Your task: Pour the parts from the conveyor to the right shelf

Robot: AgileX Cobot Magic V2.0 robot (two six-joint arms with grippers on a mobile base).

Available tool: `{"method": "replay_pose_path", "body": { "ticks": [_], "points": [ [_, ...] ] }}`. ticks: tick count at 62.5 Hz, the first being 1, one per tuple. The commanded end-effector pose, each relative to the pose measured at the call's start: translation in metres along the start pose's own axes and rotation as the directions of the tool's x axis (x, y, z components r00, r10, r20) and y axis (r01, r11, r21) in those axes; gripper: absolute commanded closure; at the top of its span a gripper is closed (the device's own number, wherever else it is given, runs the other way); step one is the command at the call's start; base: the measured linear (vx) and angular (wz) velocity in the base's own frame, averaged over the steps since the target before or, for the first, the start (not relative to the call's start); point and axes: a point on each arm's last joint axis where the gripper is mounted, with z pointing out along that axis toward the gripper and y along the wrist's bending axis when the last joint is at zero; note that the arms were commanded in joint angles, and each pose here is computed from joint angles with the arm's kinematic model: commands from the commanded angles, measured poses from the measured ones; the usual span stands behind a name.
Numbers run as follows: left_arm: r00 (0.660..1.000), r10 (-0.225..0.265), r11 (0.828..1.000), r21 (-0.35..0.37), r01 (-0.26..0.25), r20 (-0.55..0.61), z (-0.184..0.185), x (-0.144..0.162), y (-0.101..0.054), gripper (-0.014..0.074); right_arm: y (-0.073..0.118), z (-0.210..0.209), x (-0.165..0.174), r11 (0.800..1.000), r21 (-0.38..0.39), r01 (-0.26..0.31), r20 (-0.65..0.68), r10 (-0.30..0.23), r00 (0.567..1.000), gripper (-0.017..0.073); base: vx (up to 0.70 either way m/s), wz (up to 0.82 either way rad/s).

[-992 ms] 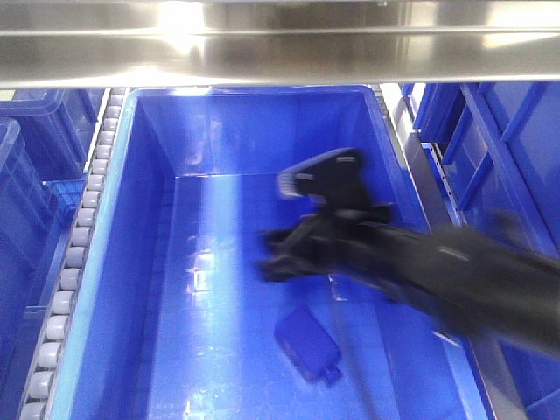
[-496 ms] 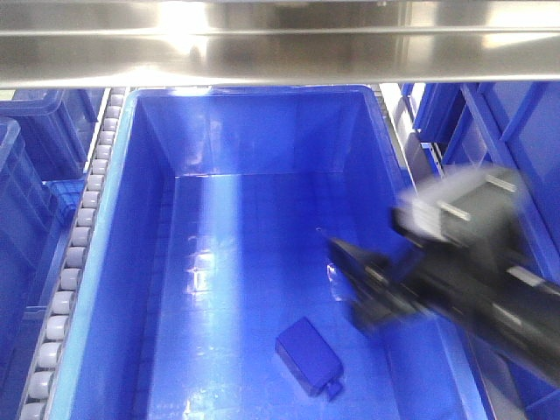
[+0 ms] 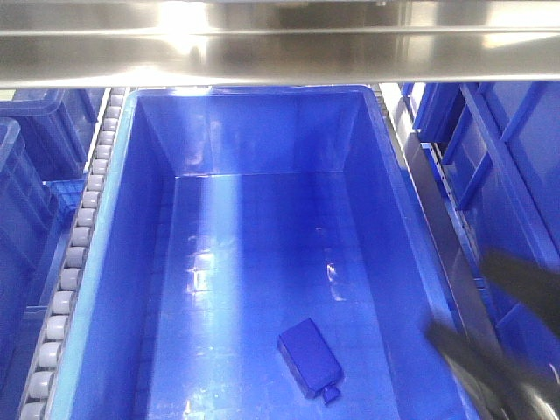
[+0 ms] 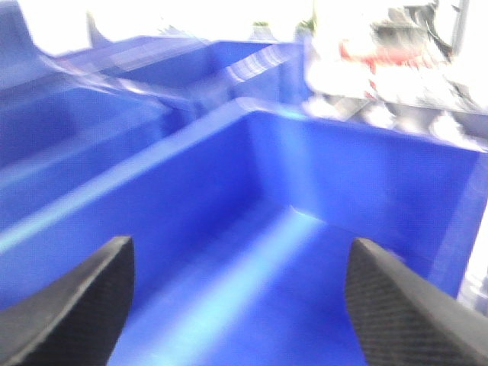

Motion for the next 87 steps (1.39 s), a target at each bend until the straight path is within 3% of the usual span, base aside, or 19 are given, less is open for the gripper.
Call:
{"method": "replay_pose_path", "body": {
  "ticks": [1, 8, 14, 25, 52, 70, 74, 78, 81, 87],
  "points": [
    [0.998, -0.006, 1.000, 0.005, 0.005, 0.061, 0.000, 0.003, 0.000, 0.0600, 0.005, -0.006, -0.001, 0.997, -0.050, 0.062, 0.016, -0.061, 0.998, 0.0027, 0.00, 0.00],
    [0.998, -0.006, 1.000, 0.005, 0.005, 0.061, 0.000, 0.003, 0.000, 0.0600, 0.004, -0.006, 0.004, 0.997, -0.043, 0.069, 0.005, -0.069, 0.998, 0.0069, 0.00, 0.00],
    [0.998, -0.006, 1.000, 0.005, 0.005, 0.061, 0.000, 0.003, 0.000, 0.0600, 0.002, -0.006, 0.005, 0.998, -0.014, 0.055, 0.009, -0.055, 0.998, 0.0176, 0.00, 0.00],
    [0.998, -0.006, 1.000, 0.005, 0.005, 0.060, 0.000, 0.003, 0.000, 0.0600, -0.001, -0.006, 0.004, 0.998, 0.015, 0.056, 0.017, -0.056, 0.998, 0.0576, 0.00, 0.00],
    [0.998, -0.006, 1.000, 0.005, 0.005, 0.060, 0.000, 0.003, 0.000, 0.0600, -0.001, -0.006, 0.003, 0.999, 0.022, 0.038, 0.021, -0.039, 0.999, 0.0568, 0.00, 0.00],
    [0.998, -0.006, 1.000, 0.005, 0.005, 0.060, 0.000, 0.003, 0.000, 0.0600, -0.011, -0.007, 0.001, 0.991, 0.131, 0.038, 0.050, -0.045, 0.998, 0.0568, 0.00, 0.00],
    [0.998, -0.006, 1.000, 0.005, 0.005, 0.060, 0.000, 0.003, 0.000, 0.0600, -0.010, -0.006, 0.002, 0.990, 0.122, 0.074, 0.039, -0.079, 0.996, 0.0568, 0.00, 0.00],
    [0.998, -0.006, 1.000, 0.005, 0.005, 0.060, 0.000, 0.003, 0.000, 0.0600, -0.008, -0.009, 0.001, 0.983, 0.104, 0.154, 0.034, -0.158, 0.987, 0.0568, 0.00, 0.00],
    [0.998, -0.006, 1.000, 0.005, 0.005, 0.060, 0.000, 0.003, 0.000, 0.0600, -0.005, -0.012, 0.003, 0.980, 0.074, 0.187, 0.012, -0.189, 0.982, 0.0568, 0.00, 0.00],
    [0.998, -0.006, 1.000, 0.005, 0.005, 0.060, 0.000, 0.003, 0.000, 0.0600, -0.004, -0.018, 0.008, 0.989, 0.083, 0.120, -0.025, -0.119, 0.993, 0.0568, 0.00, 0.00]
  ]
}}
